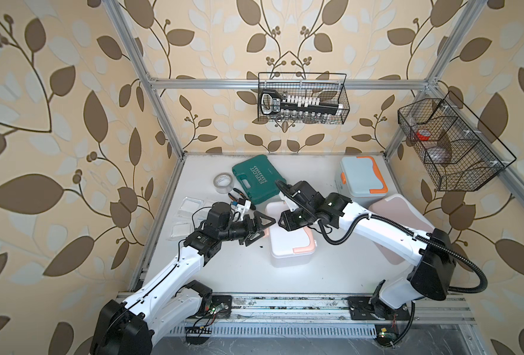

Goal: Open first aid kits and take out gauze
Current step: Fasten the fastener of the first aid kit.

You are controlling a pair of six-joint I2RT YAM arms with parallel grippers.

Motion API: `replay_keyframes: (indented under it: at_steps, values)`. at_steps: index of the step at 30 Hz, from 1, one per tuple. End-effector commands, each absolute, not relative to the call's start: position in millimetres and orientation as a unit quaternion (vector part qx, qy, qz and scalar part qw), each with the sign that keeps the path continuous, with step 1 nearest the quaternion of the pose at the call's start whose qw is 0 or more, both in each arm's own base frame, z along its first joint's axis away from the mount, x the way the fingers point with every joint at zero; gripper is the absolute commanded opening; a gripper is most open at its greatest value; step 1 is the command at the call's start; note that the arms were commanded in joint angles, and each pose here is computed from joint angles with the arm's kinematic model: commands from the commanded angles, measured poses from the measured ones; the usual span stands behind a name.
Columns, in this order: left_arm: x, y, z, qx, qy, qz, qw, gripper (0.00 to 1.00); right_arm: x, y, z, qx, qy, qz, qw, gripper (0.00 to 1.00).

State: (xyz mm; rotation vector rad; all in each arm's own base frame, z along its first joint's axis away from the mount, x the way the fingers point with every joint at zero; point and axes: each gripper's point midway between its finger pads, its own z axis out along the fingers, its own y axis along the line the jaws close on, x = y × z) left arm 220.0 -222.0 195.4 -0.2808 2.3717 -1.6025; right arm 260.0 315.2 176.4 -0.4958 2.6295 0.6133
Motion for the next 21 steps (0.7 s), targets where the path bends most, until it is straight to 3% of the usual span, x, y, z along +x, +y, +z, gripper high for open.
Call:
replay_keyframes:
  at_steps: [1, 12, 21]
  values:
    - [228, -229, 215, -0.076, 0.806, -0.566, 0.157, 0.99, 242, 299, 146, -0.184, 0.955, 0.181, 0.146, 0.39]
    - [229, -225, 216, -0.073, 0.817, -0.546, 0.169, 0.99, 246, 278, 196, -0.168, 0.947, 0.184, 0.201, 0.61]
    - [232, -224, 209, -0.072, 0.828, -0.531, 0.166, 0.99, 236, 238, 170, -0.123, 0.957, 0.192, 0.181, 0.69]
